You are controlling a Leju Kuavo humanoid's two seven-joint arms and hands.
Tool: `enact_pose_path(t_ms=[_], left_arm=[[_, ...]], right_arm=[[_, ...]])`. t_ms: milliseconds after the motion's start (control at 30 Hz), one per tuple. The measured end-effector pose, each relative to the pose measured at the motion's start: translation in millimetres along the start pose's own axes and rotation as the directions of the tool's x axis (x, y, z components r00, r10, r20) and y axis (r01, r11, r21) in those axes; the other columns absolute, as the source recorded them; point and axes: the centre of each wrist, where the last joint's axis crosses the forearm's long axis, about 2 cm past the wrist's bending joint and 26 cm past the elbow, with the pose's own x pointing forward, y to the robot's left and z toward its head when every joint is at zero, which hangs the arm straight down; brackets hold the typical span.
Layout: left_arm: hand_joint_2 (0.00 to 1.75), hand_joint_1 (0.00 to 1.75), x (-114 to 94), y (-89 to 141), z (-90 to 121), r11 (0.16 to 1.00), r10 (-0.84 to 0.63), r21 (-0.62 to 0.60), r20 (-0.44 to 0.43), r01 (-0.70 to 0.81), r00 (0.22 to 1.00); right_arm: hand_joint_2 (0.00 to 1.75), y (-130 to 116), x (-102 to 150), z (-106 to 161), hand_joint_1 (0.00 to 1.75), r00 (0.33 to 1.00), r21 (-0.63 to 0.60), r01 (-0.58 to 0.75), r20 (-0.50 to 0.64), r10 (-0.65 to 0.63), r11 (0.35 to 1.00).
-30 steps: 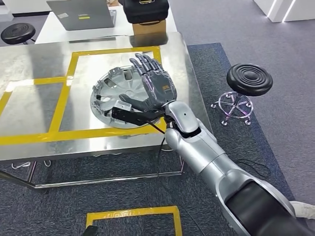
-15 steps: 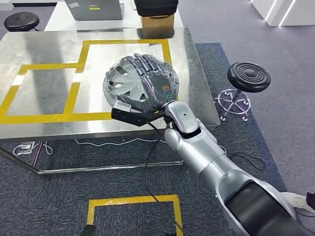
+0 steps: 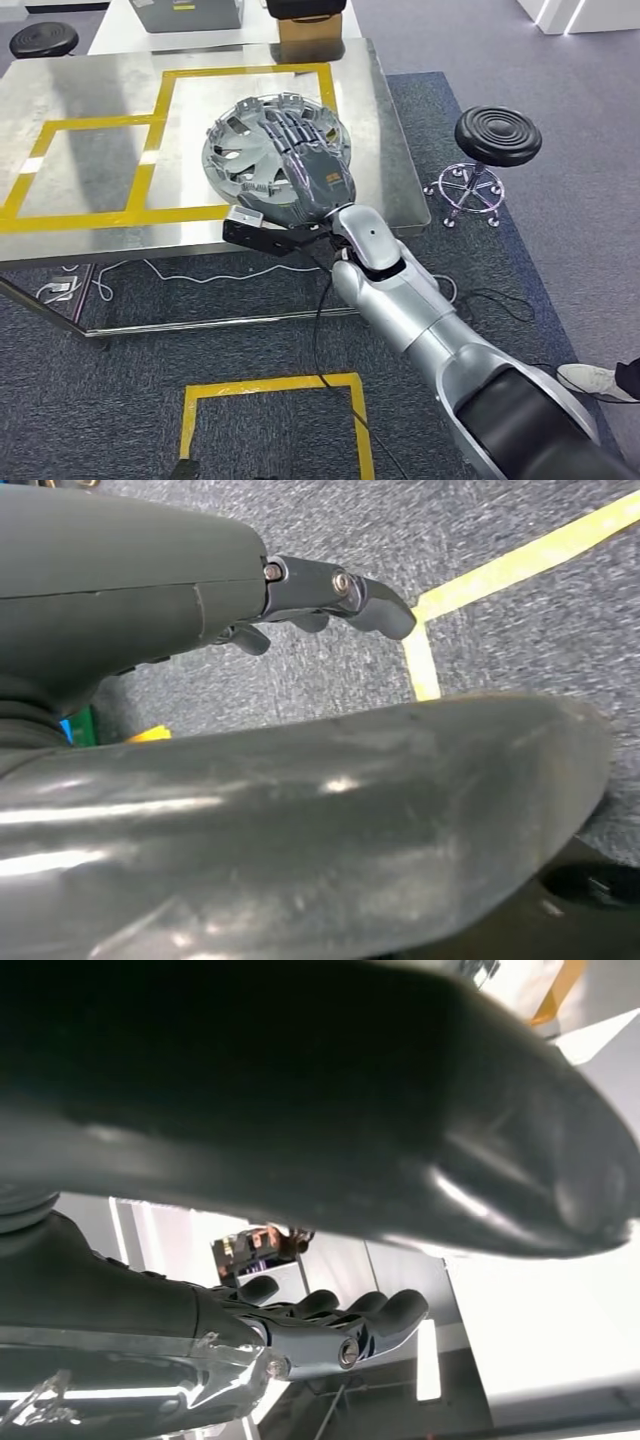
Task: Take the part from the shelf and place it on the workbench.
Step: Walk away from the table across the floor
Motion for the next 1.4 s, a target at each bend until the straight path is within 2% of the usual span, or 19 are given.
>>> enact_pose_path(t_ms=[333,767,900,1033,1233,1300,1367,1400], left_arm=[[0.0,0.0,-3,-2,0,1.0,-0.003,-0.004,-0.005,0.003,1.0],[0.0,0.0,2,0,0,1.0,-0.004,0.003,0.013,0.004,1.0],[0.0,0.0,1,0,0,1.0,-0.005,0.009,0.02,0.005,1.0],[0.0,0.0,0,1,0,1.0,-0.006,0.015,0.024,0.006,1.0],[0.0,0.0,-1,0,0,1.0,-0.006,0.017,0.032,0.006,0.999],[0.0,0.0,-3,0,0,1.0,-0.009,0.019,0.029,0.008,1.0],[0.0,0.0,-4,0,0,1.0,-0.014,0.024,0.026,0.014,1.0],[0.44,0.0,-6,-1,0,0.999,-0.018,0.027,0.023,0.018,1.0]], right_arm=[[0.0,11,-4,11,0.0,1.0,0.022,0.009,-0.02,-0.009,1.0],[0.0,1,-4,2,0.0,1.0,-0.011,0.003,-0.01,-0.003,1.0],[1.75,6,-5,7,0.0,0.999,-0.011,0.026,-0.021,-0.026,1.0],[1.75,23,-15,25,0.0,0.99,0.004,0.125,-0.068,-0.125,0.992],[1.75,44,-42,60,0.0,0.955,-0.014,0.255,-0.15,-0.254,0.967],[1.75,58,-57,82,0.0,0.916,-0.03,0.321,-0.244,-0.319,0.947],[1.75,78,-79,122,0.0,0.821,-0.078,0.401,-0.412,-0.396,0.913],[1.75,91,-89,149,0.0,0.752,-0.104,0.432,-0.507,-0.422,0.896]])
